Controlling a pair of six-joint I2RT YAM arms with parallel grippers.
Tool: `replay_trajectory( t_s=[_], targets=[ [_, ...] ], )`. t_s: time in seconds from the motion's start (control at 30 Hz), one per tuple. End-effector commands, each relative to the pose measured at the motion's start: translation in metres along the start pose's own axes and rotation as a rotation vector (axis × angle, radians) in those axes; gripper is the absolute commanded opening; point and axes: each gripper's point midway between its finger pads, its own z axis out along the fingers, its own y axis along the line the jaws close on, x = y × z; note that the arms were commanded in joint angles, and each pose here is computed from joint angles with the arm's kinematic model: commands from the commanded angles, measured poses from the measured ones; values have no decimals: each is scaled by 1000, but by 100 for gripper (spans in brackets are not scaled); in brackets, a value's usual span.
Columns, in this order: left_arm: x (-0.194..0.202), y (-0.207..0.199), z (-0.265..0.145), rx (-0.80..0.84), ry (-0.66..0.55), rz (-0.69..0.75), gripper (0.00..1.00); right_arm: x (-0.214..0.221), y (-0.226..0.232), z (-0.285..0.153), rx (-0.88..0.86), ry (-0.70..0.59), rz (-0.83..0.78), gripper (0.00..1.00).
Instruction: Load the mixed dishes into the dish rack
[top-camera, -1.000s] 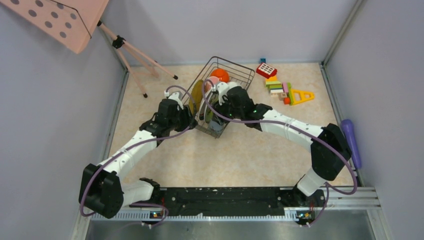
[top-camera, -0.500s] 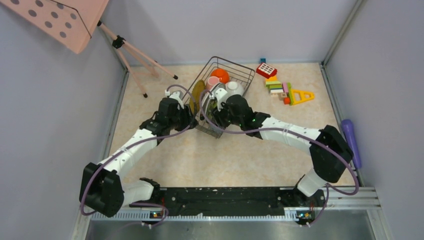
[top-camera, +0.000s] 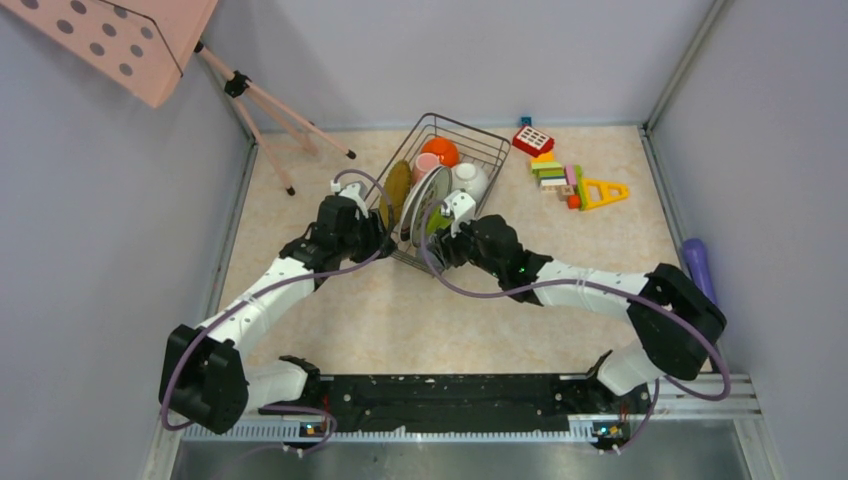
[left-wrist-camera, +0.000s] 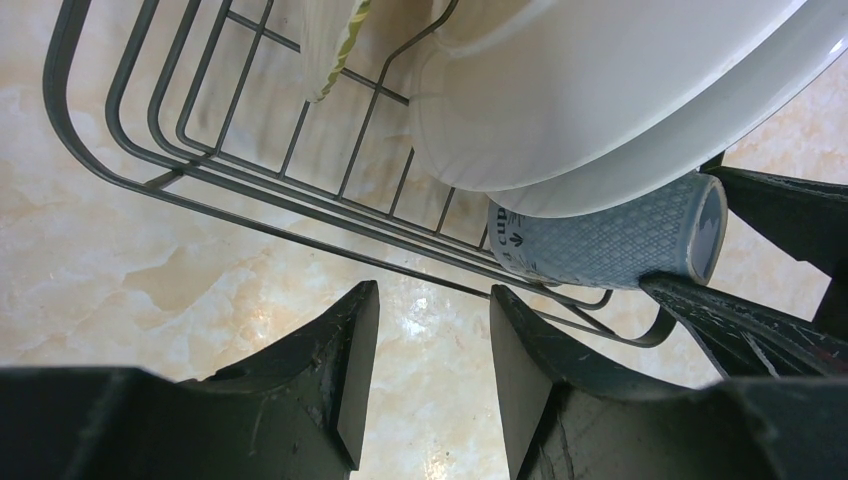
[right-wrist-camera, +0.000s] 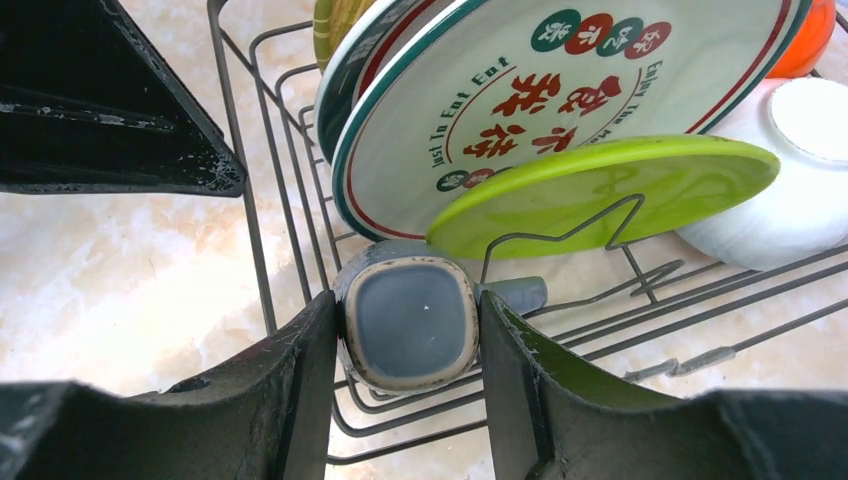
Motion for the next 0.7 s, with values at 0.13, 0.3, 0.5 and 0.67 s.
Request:
replay_trajectory(
  t_s=[0.13, 0.3, 0.5, 0.67],
  targets=[
    [-18, -9, -5, 25, -45, 15, 50, 15, -5, 6, 69, 33, -25, 0],
    [-18, -9, -6, 24, -47, 17, 50, 31, -14, 0, 138, 166, -63, 0],
    [-19, -11, -5, 30, -46, 13, 50, 35, -12, 0, 154, 270, -28, 67],
    [-19, -10, -6, 24, -45, 11, 50, 0, -3, -4, 132, 249, 35, 84]
  ],
)
